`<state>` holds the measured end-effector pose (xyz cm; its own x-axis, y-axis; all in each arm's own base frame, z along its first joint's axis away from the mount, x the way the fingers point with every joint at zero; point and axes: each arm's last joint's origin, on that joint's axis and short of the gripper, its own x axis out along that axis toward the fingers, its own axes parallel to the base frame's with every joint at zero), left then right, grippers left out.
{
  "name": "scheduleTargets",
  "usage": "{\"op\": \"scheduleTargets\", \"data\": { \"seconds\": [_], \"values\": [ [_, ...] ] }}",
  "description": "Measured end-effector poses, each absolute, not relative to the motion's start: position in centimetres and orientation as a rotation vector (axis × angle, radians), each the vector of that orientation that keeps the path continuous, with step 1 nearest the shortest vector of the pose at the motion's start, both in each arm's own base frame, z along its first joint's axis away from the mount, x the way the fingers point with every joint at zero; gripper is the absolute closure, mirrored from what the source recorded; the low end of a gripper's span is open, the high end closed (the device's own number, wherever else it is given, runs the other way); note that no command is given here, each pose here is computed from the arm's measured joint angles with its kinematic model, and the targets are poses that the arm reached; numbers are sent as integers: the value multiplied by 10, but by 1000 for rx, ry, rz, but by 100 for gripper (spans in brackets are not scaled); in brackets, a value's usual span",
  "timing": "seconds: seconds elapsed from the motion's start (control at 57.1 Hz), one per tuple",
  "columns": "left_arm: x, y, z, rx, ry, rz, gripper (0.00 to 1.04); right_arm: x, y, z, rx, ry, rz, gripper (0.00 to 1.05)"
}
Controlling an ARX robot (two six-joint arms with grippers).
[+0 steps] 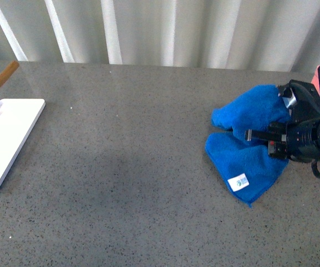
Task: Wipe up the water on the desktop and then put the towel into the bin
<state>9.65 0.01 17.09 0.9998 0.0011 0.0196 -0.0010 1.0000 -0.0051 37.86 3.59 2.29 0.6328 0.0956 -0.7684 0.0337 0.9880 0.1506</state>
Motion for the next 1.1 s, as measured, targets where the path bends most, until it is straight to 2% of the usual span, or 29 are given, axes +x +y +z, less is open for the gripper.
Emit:
{"op": "scheduleTargets", "data": {
  "seconds": [0.28,0.455,0.578,0.753,0.841,0.946,1.104],
  "values": [
    [96,0,171,-5,-20,1,7,422,57,26,89,838,166,101],
    [96,0,171,-5,-20,1,7,447,88,28,33,816,293,101],
    [96,0,171,-5,-20,1,7,448,112,30,25,818,375,101],
    [96,0,171,-5,-20,1,7,426,149,30,46,832,490,101],
    [96,0,171,-5,-20,1,7,399,158,31,57,862,520,101],
    [96,0,171,-5,-20,1,7,373,154,35,82,886,537,101],
    [96,0,171,-5,-20,1,7,338,125,48,113,902,494,101]
  ]
}}
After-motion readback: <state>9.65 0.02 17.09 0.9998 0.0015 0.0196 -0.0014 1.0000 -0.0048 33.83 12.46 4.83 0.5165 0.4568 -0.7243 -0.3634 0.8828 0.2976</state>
